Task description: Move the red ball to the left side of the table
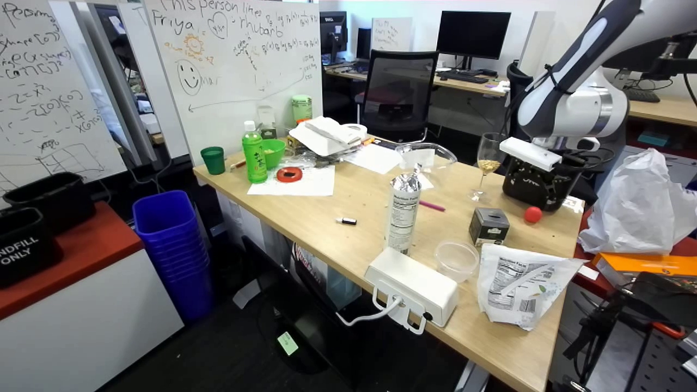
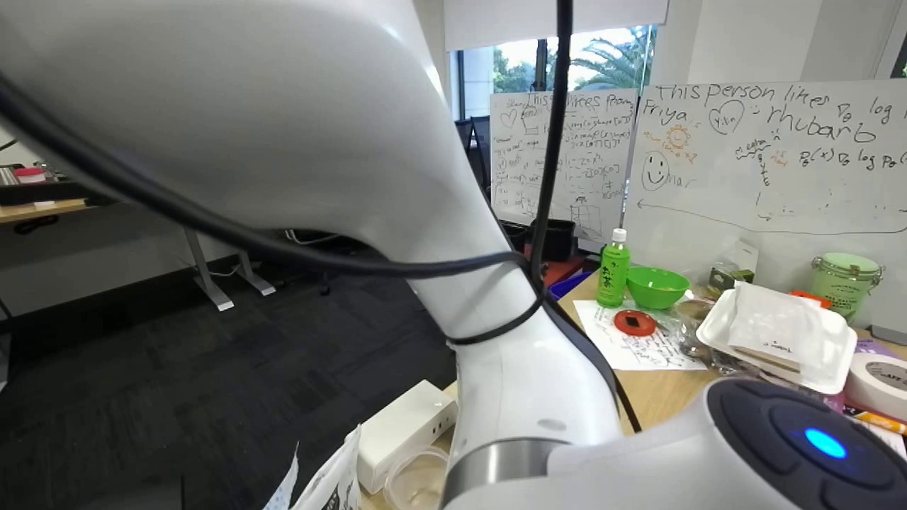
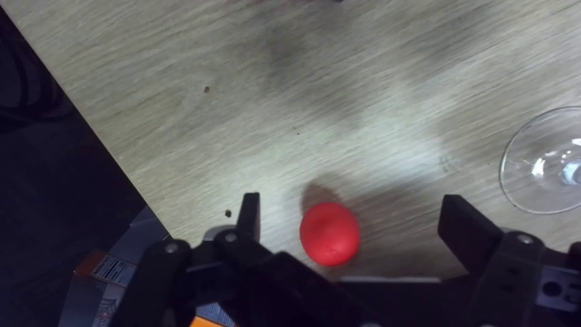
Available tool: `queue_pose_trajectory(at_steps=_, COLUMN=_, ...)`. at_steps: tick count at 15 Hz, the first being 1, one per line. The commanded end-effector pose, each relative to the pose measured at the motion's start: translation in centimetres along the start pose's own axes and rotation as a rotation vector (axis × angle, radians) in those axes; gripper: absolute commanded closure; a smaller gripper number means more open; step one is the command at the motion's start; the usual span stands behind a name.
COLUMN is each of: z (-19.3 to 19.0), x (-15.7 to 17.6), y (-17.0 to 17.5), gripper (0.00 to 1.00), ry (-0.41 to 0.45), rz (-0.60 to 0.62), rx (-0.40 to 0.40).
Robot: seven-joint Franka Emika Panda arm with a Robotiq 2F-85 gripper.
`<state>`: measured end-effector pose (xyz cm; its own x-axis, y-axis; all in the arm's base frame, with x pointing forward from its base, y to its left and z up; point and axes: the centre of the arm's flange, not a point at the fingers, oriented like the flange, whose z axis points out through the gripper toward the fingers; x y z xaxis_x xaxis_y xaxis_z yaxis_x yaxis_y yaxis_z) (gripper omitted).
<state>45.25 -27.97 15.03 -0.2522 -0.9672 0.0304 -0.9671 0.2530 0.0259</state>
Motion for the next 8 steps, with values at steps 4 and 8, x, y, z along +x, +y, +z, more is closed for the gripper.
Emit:
queue_pose_trajectory(at_steps=4, z=2.1, x=1.4, y=-1.1, gripper=0.00, ry=0.015, rz=0.111, rx=-0.022)
queue_pose_trajectory(at_steps=8, z=2.9, x=1.9, y=-2.1, gripper=0.00, ry=0.029, rz=0.174, rx=-0.038)
